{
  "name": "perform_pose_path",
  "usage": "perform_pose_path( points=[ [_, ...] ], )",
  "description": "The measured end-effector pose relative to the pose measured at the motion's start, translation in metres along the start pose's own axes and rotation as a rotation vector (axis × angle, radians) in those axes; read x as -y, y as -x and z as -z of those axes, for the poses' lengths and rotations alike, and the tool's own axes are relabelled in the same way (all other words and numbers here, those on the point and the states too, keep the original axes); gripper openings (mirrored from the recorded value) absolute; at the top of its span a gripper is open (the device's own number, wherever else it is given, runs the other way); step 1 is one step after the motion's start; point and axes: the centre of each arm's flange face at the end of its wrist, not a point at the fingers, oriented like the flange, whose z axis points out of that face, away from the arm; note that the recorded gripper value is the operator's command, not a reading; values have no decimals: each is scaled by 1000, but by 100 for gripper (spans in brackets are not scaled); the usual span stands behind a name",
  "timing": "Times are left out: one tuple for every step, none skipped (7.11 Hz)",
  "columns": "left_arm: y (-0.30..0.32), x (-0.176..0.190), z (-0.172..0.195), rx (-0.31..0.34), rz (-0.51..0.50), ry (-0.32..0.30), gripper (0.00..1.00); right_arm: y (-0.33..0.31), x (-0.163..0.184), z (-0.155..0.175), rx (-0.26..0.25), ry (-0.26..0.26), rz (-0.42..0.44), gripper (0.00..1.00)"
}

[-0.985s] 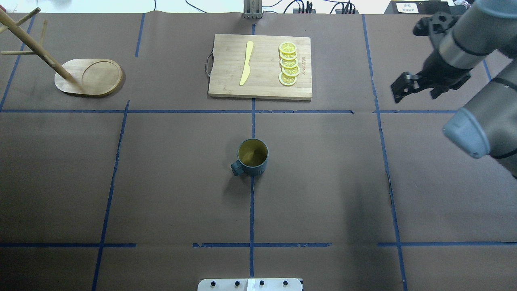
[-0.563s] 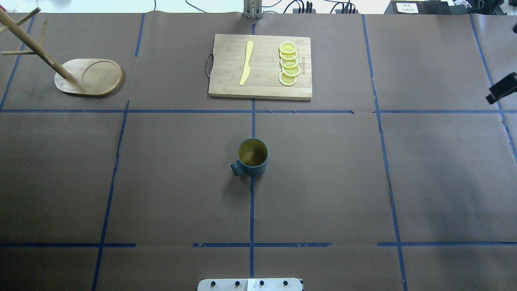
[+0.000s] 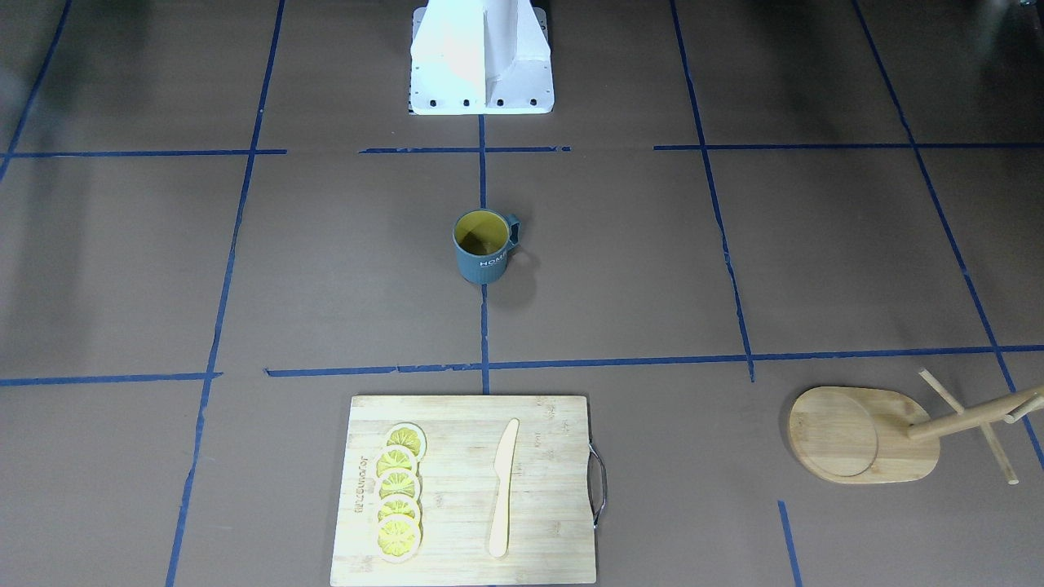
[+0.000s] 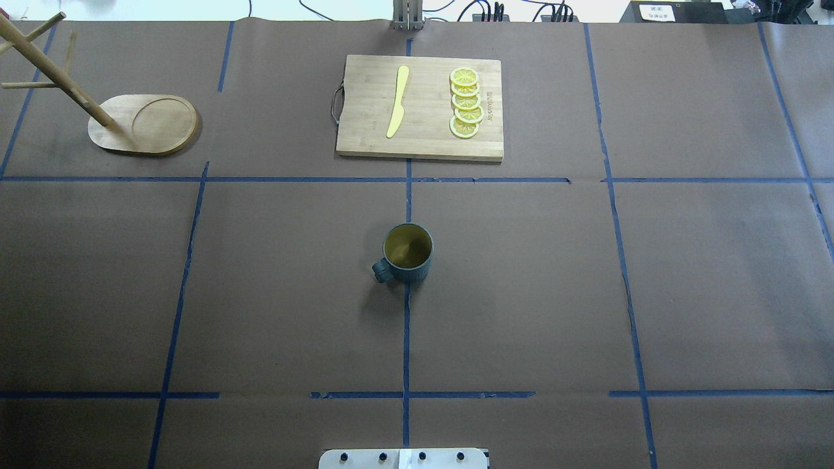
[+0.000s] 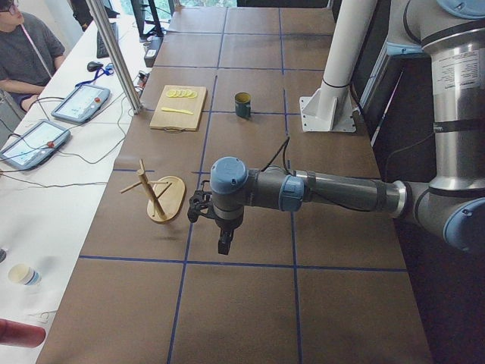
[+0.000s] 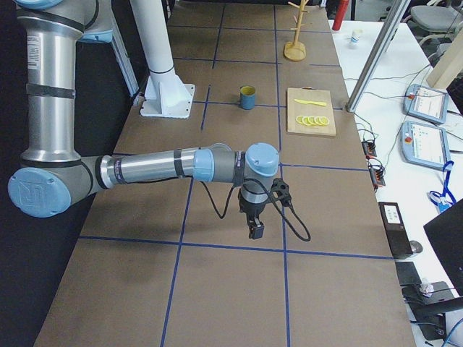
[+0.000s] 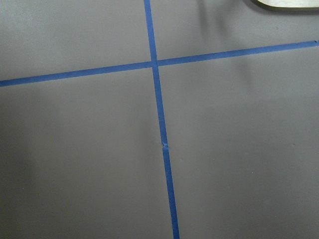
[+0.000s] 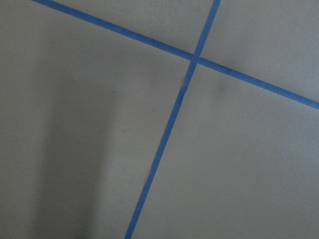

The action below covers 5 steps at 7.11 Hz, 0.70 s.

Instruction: Hang cup on storage rack

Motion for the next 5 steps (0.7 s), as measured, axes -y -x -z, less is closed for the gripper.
perform_pose_path(
  points=[
    [-6,8,6,3,-53,-54,100,-9,-19,-8,-5,-12,-13,100],
    [-11,13,10,3,-100,-98,100,-13,-27,-9,-8,-29,-41,100],
    [-17,16,13,-5,-135,-127,100,-13,-28,-7,-10,-41,-71,100],
    [-23,16,14,-41,-159,-143,100,-13,-26,-6,-10,-49,-87,100],
    [-37,17,14,-121,-196,-156,100,-13,-24,-4,-10,-53,-95,100]
  ],
)
